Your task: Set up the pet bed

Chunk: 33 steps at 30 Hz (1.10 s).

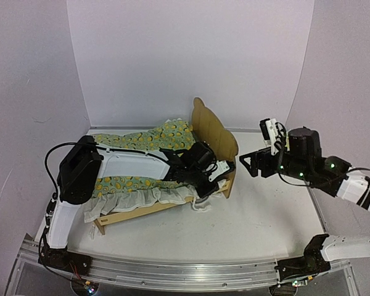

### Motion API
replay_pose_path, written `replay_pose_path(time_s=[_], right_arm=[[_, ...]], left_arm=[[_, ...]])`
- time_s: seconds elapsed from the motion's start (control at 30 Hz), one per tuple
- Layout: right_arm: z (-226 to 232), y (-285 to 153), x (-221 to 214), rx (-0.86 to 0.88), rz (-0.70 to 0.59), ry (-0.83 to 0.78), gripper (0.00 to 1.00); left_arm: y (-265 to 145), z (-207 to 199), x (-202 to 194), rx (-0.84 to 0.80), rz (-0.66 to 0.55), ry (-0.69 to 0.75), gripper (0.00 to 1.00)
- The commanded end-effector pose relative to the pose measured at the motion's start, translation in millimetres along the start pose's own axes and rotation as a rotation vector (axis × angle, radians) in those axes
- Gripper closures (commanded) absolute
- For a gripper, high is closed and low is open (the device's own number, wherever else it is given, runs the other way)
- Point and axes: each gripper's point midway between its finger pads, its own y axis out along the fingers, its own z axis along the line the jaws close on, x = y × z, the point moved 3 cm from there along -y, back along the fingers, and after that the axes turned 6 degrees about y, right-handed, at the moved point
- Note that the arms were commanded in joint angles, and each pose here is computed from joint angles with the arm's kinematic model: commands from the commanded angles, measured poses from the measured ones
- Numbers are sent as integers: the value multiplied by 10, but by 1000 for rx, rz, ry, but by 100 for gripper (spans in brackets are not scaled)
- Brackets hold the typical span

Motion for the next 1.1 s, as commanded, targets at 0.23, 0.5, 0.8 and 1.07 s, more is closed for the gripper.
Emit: replay_pose_path(time_s=[0.23,0.5,0.8,1.07], right_arm=[[465,361,-666,373,-193,-153,26],[622,748,-890,384,-232,-194,34],[664,1297,-955,272,-320,-185,30],[649,1716,-1076,197,-301,-287,26]], left_arm=[[-1277,676,990,276,-306,16,100],[-1616,756,1155,334,-388,-7,100],[-1838,805,1257,365,-435,-2,100],[-1904,813,1273,365,-448,-6,100]])
